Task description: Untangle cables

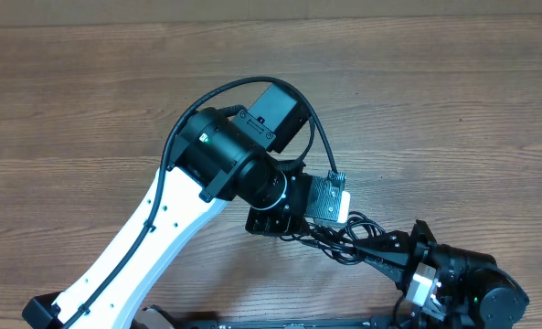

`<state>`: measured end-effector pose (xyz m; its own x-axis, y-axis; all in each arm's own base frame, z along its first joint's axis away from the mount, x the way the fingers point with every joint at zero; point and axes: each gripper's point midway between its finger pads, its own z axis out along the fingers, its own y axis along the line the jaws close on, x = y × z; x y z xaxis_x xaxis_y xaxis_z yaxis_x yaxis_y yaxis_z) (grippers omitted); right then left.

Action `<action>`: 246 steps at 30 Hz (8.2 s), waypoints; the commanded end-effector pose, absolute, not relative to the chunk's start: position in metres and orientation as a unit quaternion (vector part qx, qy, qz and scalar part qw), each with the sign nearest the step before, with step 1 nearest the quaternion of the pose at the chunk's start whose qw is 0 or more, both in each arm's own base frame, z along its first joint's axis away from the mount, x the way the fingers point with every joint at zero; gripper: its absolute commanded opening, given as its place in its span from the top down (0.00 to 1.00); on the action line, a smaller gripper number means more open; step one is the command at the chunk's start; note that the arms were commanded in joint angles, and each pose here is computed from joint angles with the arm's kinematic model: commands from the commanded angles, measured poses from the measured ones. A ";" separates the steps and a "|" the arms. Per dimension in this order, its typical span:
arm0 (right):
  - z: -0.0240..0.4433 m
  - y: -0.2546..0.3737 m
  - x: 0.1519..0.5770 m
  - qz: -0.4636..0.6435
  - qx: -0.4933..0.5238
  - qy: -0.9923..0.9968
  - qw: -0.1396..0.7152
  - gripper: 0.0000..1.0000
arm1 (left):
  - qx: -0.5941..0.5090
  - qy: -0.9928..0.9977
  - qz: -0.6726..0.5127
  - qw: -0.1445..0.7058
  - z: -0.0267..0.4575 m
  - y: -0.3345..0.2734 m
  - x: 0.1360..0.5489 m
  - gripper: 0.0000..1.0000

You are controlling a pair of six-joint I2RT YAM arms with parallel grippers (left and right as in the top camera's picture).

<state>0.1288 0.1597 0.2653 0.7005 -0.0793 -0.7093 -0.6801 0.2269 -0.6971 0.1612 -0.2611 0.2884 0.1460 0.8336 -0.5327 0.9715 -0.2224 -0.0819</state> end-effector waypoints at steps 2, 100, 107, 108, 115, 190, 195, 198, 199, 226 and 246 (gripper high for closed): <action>0.277 0.158 0.131 0.187 -0.575 0.313 0.732 0.96 | 0.743 0.593 -0.278 0.135 0.291 -0.268 0.150 0.64; 0.271 0.158 0.136 0.210 -0.567 0.338 0.721 0.96 | 0.596 0.733 -0.284 0.165 0.264 -0.249 0.259 0.75; 0.271 0.158 0.136 0.210 -0.567 0.338 0.721 0.96 | 0.592 0.741 -0.288 0.134 0.260 -0.242 0.247 0.51; 0.271 0.158 0.136 0.210 -0.567 0.338 0.721 0.96 | 0.594 0.741 -0.287 0.128 0.259 -0.241 0.245 0.46; 0.270 0.158 0.136 0.213 -0.566 0.342 0.720 0.96 | 0.601 0.721 -0.319 0.129 0.269 -0.246 0.234 0.08; 0.270 0.158 0.136 0.213 -0.566 0.342 0.719 0.96 | 0.448 0.822 -0.332 0.116 0.239 -0.252 0.298 0.96; 0.270 0.158 0.136 0.213 -0.566 0.342 0.719 0.96 | 0.347 0.865 -0.340 0.129 0.242 -0.229 0.329 0.96; 0.270 0.158 0.136 0.214 -0.565 0.343 0.719 0.96 | 0.282 0.885 -0.346 0.131 0.245 -0.216 0.344 0.96; 0.269 0.158 0.137 0.215 -0.565 0.344 0.718 0.96 | 0.257 0.892 -0.348 0.130 0.245 -0.211 0.349 0.96; 0.268 0.158 0.137 0.217 -0.564 0.347 0.717 0.96 | 0.011 0.936 -0.348 0.059 0.240 -0.176 0.363 0.00; 0.268 0.158 0.137 0.217 -0.564 0.347 0.717 0.96 | 0.494 0.764 -0.394 0.130 0.254 -0.234 0.285 0.00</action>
